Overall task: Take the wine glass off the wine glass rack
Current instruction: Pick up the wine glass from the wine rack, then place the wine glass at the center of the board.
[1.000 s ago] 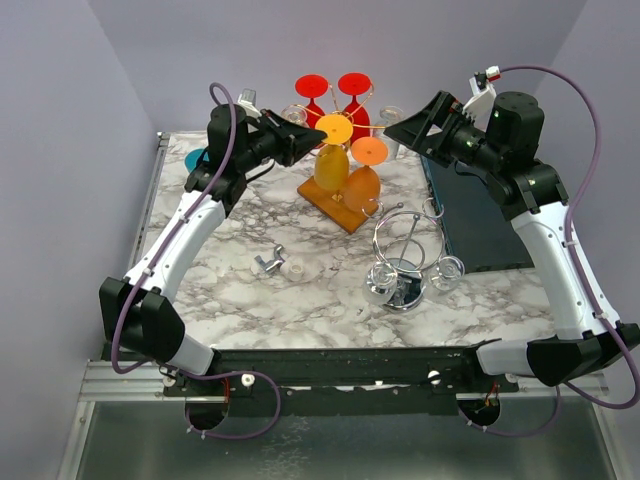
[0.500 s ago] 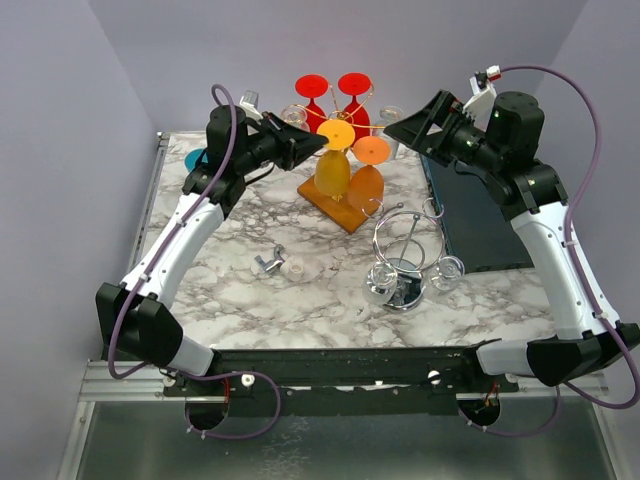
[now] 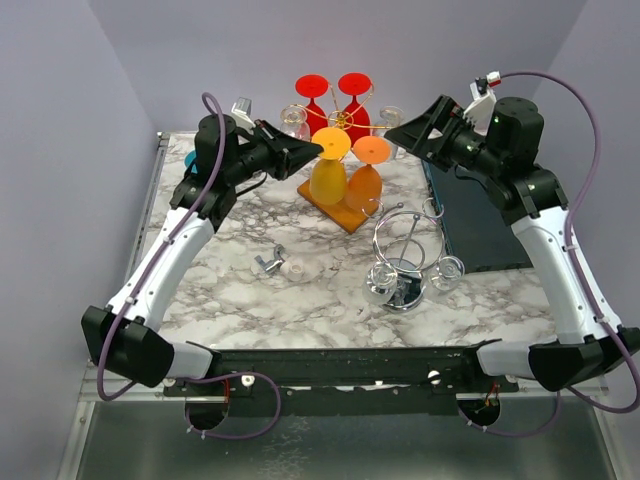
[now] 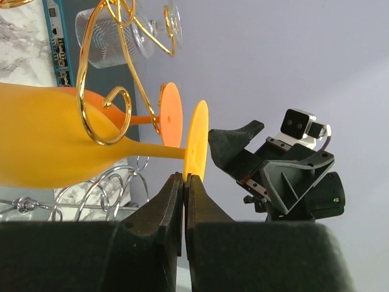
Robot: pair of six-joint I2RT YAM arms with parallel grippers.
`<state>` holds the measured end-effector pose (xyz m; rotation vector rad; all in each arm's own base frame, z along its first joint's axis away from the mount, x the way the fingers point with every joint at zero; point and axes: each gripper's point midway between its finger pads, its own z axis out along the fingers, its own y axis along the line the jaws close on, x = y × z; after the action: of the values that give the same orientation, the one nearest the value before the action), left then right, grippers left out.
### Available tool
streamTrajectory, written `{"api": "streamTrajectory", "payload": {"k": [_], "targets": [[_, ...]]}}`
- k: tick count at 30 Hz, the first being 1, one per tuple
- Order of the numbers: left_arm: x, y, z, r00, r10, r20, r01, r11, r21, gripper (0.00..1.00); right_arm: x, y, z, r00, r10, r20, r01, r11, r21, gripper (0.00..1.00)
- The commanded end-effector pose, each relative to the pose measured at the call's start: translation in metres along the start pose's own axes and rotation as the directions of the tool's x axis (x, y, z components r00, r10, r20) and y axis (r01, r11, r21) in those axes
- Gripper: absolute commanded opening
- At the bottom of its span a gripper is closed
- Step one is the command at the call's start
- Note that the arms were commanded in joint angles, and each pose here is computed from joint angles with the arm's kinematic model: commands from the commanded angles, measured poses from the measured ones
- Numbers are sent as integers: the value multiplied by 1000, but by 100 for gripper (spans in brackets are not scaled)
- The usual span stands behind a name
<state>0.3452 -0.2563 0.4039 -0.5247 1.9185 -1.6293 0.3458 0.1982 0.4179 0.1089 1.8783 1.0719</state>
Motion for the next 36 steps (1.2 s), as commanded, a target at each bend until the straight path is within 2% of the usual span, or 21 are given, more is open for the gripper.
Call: {"api": "streamTrajectory", "payload": {"k": [1,11,17,21,28,36], "targets": [[15,-5,-15,999,0,-35,0,1000,10,0,-4,9,-9,999,-6,32,6,1000,-23,98],[25,-36,-52,1000,-4,-3,5,1000,30,0,-5,19,-20,999,-10,38,11,999,-44,99],[30,-70,-78,1000,0,26,-2,996,86,0,-5,35,-26,1000,-15,27,18,994,-110,99],[29,-100,-90,999,11,43,-17,990,139,0,-4,62,-27,999,-38,16,40,978,-203,99],[22,-159,-99,996,60,59,-73,965,250,0,6,120,-3,996,-89,-25,76,938,-339,99],[12,-203,-99,999,33,23,-40,908,417,0,-12,144,-1,996,-83,22,85,907,-413,99]]}}
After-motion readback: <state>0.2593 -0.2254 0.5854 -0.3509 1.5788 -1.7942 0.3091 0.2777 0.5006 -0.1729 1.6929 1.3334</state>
